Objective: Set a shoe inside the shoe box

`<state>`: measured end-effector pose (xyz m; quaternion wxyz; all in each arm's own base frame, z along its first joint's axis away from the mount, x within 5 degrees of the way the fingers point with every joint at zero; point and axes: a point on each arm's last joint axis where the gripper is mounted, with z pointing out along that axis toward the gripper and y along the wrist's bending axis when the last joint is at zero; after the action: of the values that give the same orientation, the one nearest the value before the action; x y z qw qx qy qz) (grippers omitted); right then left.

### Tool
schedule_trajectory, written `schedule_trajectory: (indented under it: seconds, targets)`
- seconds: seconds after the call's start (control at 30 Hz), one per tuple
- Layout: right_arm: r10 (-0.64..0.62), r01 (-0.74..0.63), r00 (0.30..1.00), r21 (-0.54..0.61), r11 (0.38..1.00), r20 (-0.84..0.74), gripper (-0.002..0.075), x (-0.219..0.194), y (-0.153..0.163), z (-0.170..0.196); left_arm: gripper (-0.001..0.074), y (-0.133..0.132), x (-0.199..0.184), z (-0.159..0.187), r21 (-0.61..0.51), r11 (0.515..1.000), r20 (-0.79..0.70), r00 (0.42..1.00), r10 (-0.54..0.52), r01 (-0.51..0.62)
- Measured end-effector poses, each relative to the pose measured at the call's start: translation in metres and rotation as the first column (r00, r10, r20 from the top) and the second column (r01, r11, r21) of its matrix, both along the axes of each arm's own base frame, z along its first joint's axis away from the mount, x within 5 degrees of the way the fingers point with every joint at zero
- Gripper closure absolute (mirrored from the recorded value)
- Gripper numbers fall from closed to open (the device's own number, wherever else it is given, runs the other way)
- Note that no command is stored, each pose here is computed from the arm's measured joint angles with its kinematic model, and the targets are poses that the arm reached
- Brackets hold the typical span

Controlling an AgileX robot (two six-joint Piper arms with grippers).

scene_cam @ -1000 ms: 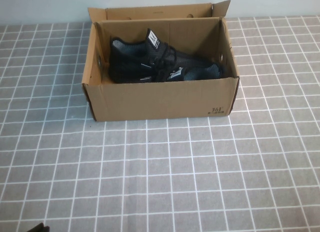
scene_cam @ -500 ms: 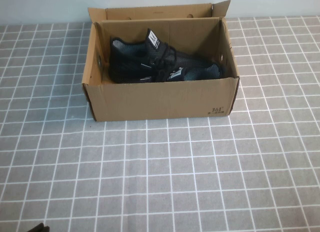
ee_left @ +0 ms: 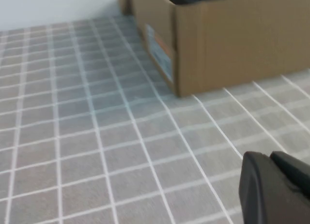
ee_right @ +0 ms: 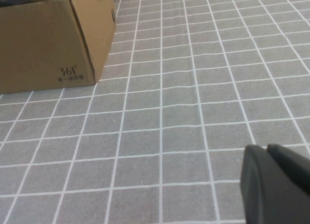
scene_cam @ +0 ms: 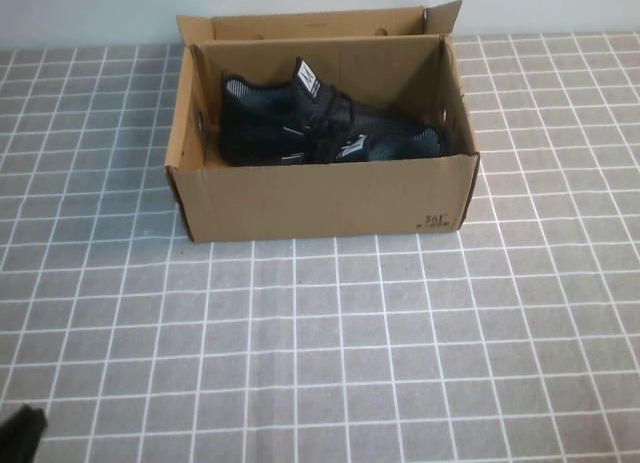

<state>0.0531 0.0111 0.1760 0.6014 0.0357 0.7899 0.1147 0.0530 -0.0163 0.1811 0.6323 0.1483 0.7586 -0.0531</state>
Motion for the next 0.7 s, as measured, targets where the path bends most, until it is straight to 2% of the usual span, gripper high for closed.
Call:
schedule_trajectory:
  seconds: [0.2, 0.43, 0.7]
  targets:
    - [0.001, -0.001, 1.0, 0.002, 1.0, -0.002, 0.0742, 0.0, 0.0, 0.0, 0.0736, 0.003, 0.001, 0.001, -0.064, 0.995, -0.003, 0.997, 0.073, -0.074]
    - [0.001, -0.001, 1.0, 0.002, 1.0, -0.002, 0.0742, 0.0, 0.0, 0.0, 0.0736, 0.003, -0.002, -0.011, -0.024, 0.997, -0.127, 0.99, 0.069, -0.073]
    - [0.001, -0.001, 1.0, 0.002, 1.0, -0.002, 0.0742, 0.0, 0.0, 0.0, 0.0736, 0.003, -0.002, -0.011, -0.024, 0.997, -0.128, 0.989, 0.069, -0.073]
